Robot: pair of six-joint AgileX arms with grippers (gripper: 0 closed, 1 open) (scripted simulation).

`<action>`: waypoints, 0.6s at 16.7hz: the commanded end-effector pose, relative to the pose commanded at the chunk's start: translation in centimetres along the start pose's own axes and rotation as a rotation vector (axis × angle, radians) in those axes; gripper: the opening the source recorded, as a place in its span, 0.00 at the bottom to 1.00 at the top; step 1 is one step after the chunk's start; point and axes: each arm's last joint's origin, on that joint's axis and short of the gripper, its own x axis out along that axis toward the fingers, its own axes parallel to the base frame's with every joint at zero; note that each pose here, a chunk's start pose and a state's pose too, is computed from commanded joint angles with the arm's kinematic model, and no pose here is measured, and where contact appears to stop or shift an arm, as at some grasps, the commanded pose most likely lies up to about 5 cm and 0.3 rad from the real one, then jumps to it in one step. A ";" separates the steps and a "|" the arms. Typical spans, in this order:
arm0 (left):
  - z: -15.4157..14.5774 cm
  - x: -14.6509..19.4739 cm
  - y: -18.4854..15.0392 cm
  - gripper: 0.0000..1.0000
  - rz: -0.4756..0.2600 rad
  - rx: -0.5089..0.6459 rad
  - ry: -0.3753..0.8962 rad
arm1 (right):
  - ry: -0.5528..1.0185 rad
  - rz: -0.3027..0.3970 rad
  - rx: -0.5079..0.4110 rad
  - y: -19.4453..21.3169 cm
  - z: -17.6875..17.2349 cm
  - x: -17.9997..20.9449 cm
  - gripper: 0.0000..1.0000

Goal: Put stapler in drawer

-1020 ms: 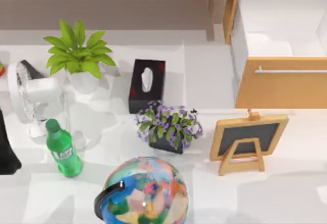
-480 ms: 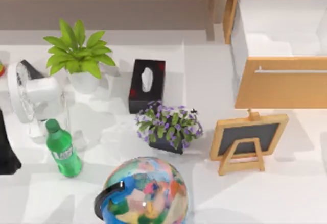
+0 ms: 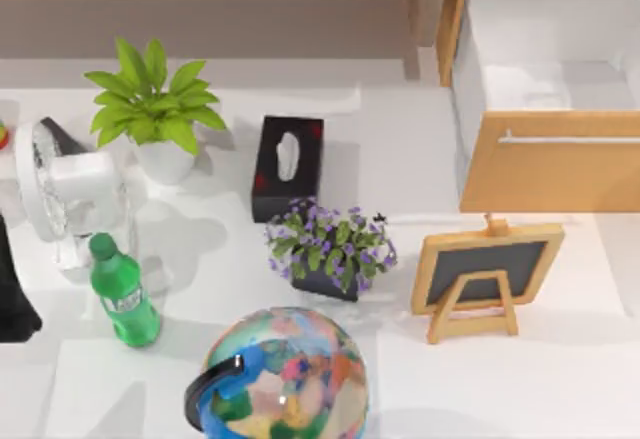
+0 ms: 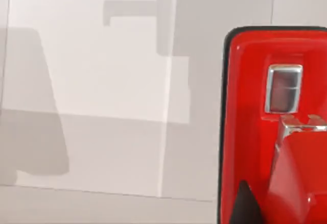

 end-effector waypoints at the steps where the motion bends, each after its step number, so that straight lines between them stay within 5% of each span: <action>1: 0.0 0.0 0.0 1.00 0.000 0.000 0.000 | 0.023 0.010 0.004 0.8 0.7 1.3 0.00; 10: 0.0 0.0 0.0 1.00 0.000 0.000 0.000 | 0.281 0.005 0.069 5.0 1.3 12.0 0.00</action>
